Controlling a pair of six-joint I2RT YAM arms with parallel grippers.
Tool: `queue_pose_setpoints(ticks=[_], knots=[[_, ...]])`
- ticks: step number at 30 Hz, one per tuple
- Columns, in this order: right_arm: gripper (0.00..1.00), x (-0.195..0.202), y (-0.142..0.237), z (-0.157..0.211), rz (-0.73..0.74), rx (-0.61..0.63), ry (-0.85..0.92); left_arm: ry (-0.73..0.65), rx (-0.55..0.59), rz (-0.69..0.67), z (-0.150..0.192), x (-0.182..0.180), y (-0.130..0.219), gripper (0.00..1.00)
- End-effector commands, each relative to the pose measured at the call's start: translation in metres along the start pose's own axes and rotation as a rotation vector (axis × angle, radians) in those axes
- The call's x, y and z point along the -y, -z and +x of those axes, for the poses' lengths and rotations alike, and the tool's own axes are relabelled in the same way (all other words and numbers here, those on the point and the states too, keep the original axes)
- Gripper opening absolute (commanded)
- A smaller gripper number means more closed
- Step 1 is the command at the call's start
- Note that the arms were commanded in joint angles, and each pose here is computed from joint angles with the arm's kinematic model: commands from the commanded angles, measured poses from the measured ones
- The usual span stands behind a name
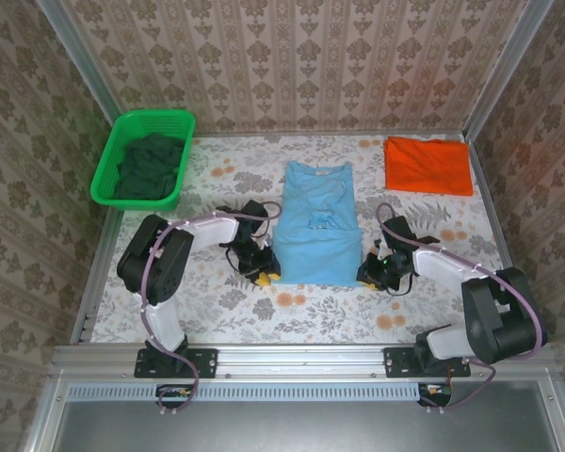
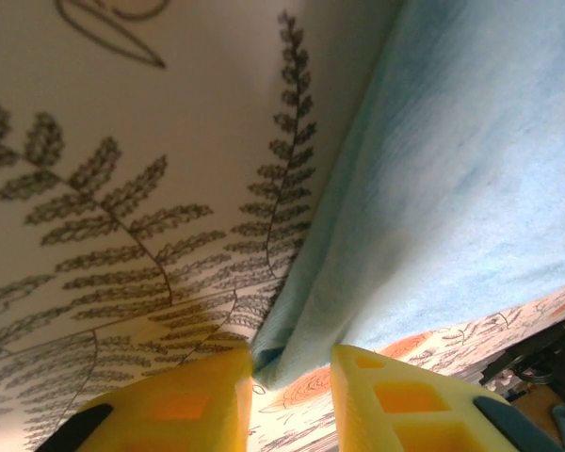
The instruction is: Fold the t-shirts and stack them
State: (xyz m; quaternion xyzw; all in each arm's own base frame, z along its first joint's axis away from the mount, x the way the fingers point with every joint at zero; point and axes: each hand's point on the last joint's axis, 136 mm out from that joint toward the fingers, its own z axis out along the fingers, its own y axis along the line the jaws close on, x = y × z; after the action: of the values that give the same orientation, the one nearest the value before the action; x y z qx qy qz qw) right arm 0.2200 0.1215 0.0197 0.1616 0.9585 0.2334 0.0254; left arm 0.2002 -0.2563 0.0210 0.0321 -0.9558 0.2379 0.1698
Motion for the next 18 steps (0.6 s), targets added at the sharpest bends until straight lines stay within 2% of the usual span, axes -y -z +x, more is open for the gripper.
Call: queue_pose_setpoints(ticks=[1, 6, 11, 16, 18], knots=[[0.19, 0.006, -0.005, -0.002, 0.043, -0.009, 0.024, -0.045, 0.026, -0.013, -0.016, 0.008, -0.004, 0.22], [0.17, 0.014, -0.007, 0.000, 0.081, -0.019, 0.039, -0.055, 0.030, -0.055, -0.020, 0.003, -0.007, 0.11], [0.09, 0.013, -0.004, 0.000, 0.080, -0.016, 0.054, -0.068, 0.028, -0.083, -0.018, -0.002, -0.007, 0.01], [0.00, 0.016, -0.004, 0.005, 0.087, -0.035, 0.058, -0.093, 0.030, -0.117, -0.019, -0.006, -0.006, 0.00], [0.00, 0.016, -0.002, 0.009, 0.086, -0.046, 0.060, -0.108, 0.034, -0.124, -0.018, -0.005, -0.004, 0.00]])
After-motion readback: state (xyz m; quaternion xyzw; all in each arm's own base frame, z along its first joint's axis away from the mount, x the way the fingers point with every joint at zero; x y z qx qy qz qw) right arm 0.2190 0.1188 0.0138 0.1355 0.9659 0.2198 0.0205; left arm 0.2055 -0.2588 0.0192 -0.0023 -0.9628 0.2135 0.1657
